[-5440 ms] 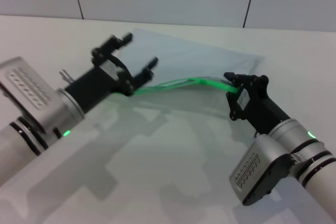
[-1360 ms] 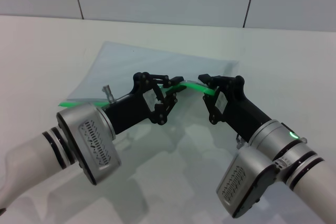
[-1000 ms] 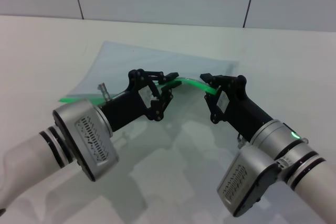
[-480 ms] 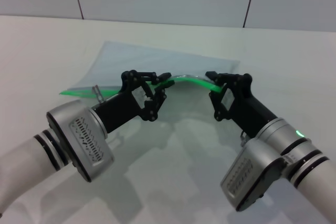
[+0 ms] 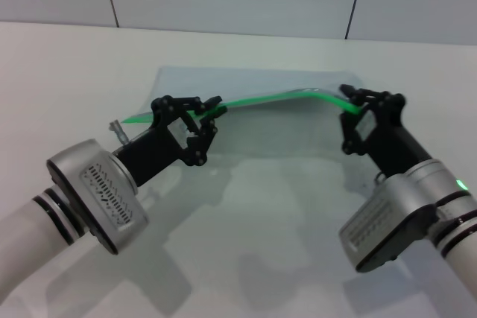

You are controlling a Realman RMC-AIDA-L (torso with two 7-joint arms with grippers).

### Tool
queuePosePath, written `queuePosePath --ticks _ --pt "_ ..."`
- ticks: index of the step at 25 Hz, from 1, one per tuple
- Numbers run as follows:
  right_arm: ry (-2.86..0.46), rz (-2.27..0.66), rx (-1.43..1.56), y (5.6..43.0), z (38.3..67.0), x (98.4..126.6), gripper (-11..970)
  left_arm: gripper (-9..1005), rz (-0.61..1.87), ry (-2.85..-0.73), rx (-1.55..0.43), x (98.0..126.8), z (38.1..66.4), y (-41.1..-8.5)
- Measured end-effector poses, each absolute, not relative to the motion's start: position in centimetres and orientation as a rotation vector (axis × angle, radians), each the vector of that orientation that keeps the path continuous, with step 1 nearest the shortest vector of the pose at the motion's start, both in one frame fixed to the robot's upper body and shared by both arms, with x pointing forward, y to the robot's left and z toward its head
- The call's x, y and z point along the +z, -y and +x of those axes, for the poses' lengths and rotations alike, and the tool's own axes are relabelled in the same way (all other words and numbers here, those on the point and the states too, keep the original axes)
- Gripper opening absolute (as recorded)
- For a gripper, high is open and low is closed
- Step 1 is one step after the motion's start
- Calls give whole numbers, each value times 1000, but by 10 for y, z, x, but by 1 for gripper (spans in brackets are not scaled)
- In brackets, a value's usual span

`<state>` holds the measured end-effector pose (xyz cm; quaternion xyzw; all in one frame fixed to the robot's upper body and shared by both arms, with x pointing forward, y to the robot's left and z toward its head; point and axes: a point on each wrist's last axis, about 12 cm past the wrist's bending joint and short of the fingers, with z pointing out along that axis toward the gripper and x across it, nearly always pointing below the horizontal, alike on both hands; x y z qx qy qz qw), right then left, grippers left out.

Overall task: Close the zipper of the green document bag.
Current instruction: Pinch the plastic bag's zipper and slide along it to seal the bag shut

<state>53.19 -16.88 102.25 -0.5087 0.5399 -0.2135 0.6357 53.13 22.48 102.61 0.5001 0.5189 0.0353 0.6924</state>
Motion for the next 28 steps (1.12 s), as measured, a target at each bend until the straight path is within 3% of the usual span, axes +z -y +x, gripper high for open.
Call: queuePosePath --ticks 16,23,28 --pt "-1365 -1009 -582 211 538 1016 65 84 1048 -1186 120 1026 527 -238" --pt "-1340 -851 -649 224 535 1027 66 83 1029 -1151 107 1030 527 -235" --pt "-1322 -712 -600 232 528 1033 165 246 937 -1145 66 1037 526 -236"
